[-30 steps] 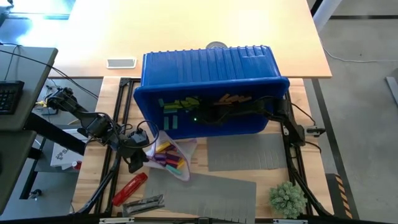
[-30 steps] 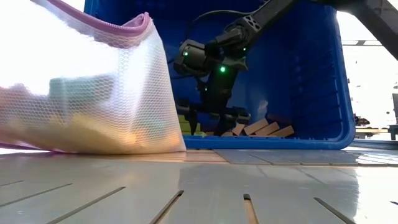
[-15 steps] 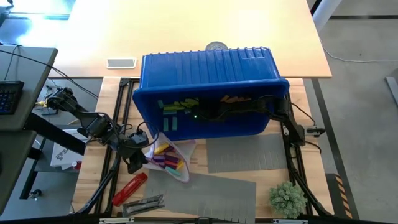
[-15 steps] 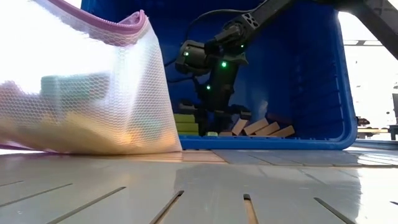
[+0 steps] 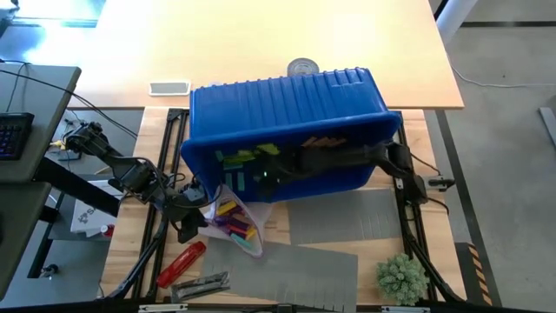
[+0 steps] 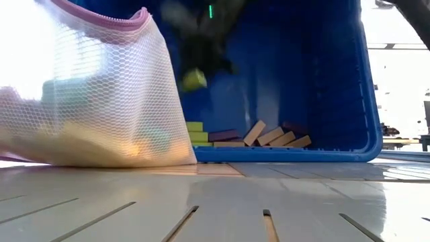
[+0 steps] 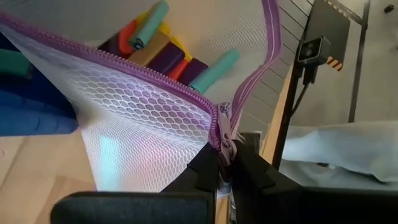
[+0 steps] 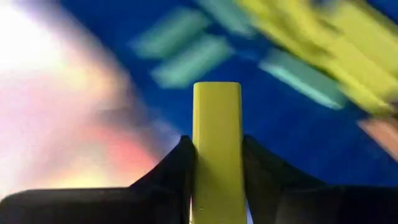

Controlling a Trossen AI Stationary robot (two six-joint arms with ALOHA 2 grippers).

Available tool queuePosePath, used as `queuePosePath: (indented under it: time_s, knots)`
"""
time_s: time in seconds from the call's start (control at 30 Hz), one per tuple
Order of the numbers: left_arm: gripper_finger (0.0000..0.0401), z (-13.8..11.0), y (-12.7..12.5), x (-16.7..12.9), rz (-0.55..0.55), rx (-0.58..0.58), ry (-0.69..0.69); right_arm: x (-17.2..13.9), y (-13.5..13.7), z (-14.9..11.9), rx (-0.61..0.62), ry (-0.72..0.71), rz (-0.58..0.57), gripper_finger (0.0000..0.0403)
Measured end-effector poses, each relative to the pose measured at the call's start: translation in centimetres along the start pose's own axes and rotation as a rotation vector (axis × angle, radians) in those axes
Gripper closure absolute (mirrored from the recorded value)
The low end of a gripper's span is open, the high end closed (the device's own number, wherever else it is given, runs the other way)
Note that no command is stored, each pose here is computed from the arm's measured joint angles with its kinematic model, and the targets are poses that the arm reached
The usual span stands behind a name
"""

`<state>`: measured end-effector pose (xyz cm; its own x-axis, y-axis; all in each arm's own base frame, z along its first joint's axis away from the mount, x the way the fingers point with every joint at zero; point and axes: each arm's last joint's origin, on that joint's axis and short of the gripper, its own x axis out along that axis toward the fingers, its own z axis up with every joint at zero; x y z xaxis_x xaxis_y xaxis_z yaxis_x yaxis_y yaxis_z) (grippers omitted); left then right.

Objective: Sort blocks

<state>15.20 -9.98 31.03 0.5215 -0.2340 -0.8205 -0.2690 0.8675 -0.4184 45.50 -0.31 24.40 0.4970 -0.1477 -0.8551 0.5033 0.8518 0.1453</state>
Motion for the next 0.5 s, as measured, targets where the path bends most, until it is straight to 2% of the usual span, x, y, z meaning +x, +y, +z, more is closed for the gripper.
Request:
queuePosePath:
  time_s: [0.2, 0.37, 0.43, 0.5]
  knots:
    - [0.0401, 0.0, 0.0, 0.0, 0.008, -0.002, -0.012, -5.4, 6.2, -0.6, -0.153, -0.058, 0.140, 0.0318]
    - [0.0401, 0.1, 0.1, 0.0, 0.019, 0.013, -0.026, -9.2, 11.8, -1.8, -0.279, -0.259, 0.322, 0.0318]
    - [0.0401, 0.2, 0.1, 0.0, 0.026, 0.027, -0.035, -8.9, 13.2, -2.5, -0.263, -0.305, 0.343, 0.0318]
    - [0.0401, 0.3, 0.2, 0.0, 0.029, 0.046, -0.038, -7.0, 13.7, -2.6, -0.212, -0.323, 0.340, 0.0318]
